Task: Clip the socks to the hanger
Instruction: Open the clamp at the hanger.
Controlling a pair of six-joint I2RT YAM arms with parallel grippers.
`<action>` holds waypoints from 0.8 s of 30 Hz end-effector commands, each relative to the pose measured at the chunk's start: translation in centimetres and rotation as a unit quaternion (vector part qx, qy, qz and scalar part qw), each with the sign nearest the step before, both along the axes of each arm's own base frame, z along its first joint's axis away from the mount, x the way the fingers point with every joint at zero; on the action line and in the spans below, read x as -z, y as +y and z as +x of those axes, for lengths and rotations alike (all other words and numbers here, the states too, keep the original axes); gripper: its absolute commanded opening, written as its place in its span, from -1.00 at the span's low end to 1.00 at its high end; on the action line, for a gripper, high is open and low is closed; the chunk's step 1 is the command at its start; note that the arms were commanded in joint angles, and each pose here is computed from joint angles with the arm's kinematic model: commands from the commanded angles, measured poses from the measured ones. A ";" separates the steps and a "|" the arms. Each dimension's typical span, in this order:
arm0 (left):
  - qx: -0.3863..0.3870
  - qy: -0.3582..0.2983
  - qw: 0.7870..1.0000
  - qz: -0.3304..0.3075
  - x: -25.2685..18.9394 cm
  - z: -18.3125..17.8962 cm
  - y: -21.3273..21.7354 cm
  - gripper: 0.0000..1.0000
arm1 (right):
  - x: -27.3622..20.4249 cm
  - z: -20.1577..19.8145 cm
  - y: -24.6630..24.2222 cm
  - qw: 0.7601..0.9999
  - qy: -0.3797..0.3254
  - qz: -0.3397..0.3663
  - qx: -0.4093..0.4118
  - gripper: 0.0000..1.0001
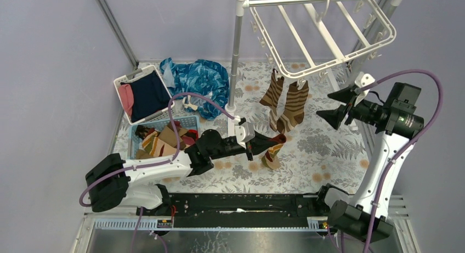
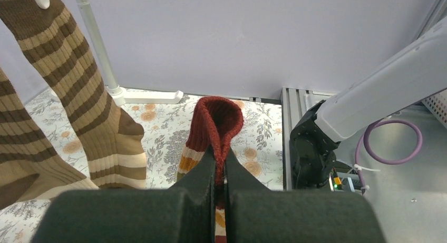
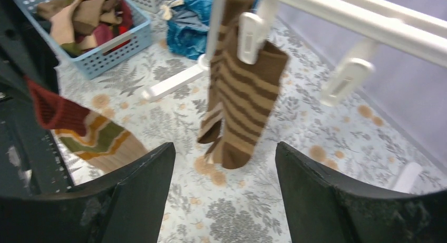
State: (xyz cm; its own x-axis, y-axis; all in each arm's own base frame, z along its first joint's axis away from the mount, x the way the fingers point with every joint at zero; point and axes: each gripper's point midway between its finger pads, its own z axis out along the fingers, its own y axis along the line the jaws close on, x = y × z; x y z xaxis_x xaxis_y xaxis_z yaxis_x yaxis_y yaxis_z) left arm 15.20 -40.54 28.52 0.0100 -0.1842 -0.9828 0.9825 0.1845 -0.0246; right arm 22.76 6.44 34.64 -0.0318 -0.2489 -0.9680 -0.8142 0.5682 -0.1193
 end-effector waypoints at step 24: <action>0.039 -0.014 0.999 -0.017 -1.5 0.9 -0.3 -1.00 | 0.0 9.1 -2.0 0.979 -0.149 0.079 -0.114 0.99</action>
